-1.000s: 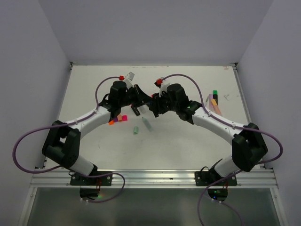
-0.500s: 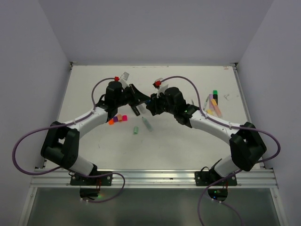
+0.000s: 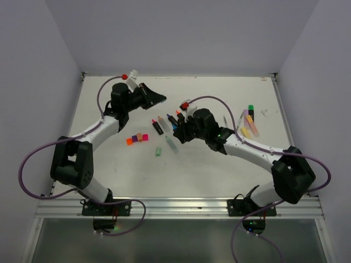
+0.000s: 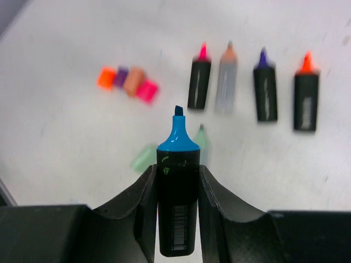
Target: Open the pen caps
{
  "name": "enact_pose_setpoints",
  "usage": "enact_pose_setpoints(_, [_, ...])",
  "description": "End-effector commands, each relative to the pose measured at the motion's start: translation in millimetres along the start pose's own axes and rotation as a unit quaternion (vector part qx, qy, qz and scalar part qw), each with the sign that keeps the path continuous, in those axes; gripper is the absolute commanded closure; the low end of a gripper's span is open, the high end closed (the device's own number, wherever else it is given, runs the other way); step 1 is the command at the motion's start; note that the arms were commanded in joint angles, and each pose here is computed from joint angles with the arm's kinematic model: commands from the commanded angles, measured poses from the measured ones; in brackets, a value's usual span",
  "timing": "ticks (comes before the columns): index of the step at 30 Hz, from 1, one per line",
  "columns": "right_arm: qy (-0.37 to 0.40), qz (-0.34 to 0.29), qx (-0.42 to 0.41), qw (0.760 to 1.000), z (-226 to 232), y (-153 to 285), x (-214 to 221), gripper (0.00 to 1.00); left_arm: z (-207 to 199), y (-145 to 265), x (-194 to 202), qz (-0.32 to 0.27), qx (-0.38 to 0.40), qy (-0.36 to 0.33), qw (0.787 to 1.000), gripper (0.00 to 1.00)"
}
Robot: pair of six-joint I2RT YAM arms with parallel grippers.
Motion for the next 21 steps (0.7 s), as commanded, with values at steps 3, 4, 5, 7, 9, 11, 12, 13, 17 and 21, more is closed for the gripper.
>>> enact_pose_setpoints(3, [-0.021, 0.153, 0.033, 0.987, -19, 22, 65, 1.0, 0, 28, -84, -0.186, -0.028, -0.141, 0.972, 1.0])
enact_pose_setpoints(4, [-0.024, 0.153, 0.038, 0.987, -20, 23, 66, 1.0, 1, 29, -86, -0.187, -0.04, -0.149, 0.97, 1.0])
enact_pose_setpoints(5, [-0.027, 0.15, 0.039, 0.988, -20, 24, 67, 1.0, 2, 31, -86, -0.185, -0.055, -0.156, 0.969, 1.0])
enact_pose_setpoints(7, [-0.024, 0.142, 0.056, 0.988, -24, 24, 67, 1.0, 3, 36, -82, -0.18, -0.077, -0.139, 0.971, 1.0])
enact_pose_setpoints(9, [-0.018, 0.13, 0.076, 0.988, -25, 22, 58, 1.0, 6, 43, -70, -0.145, -0.124, -0.112, 0.975, 1.0])
enact_pose_setpoints(11, [-0.016, 0.136, 0.123, 0.983, -35, 18, 57, 1.0, 7, 43, -52, -0.109, -0.169, -0.103, 0.974, 1.0])
enact_pose_setpoints(12, [-0.007, 0.135, 0.121, 0.983, -34, 15, 53, 1.0, 11, 50, -30, -0.073, -0.192, -0.09, 0.974, 1.0])
enact_pose_setpoints(13, [-0.001, 0.133, 0.131, 0.982, -36, 13, 52, 1.0, 13, 54, -16, -0.055, -0.209, -0.085, 0.973, 1.0])
enact_pose_setpoints(17, [0.011, 0.14, 0.147, 0.979, -43, -8, 54, 1.0, 16, 78, 41, -0.019, -0.222, -0.064, 0.973, 1.0])
enact_pose_setpoints(21, [0.019, 0.144, 0.153, 0.977, -49, -29, 54, 1.0, 28, 99, 89, 0.022, -0.248, -0.058, 0.967, 1.0])
Point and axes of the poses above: each gripper's point midway between its finger pads, its own y axis back along the fingers, its own z axis along the line the jaws close on, x = y × z, the point moved 9 cm from there along y, back along the fingers, and after that the axes turned 14 degrees about -y, right-handed, at the moved point
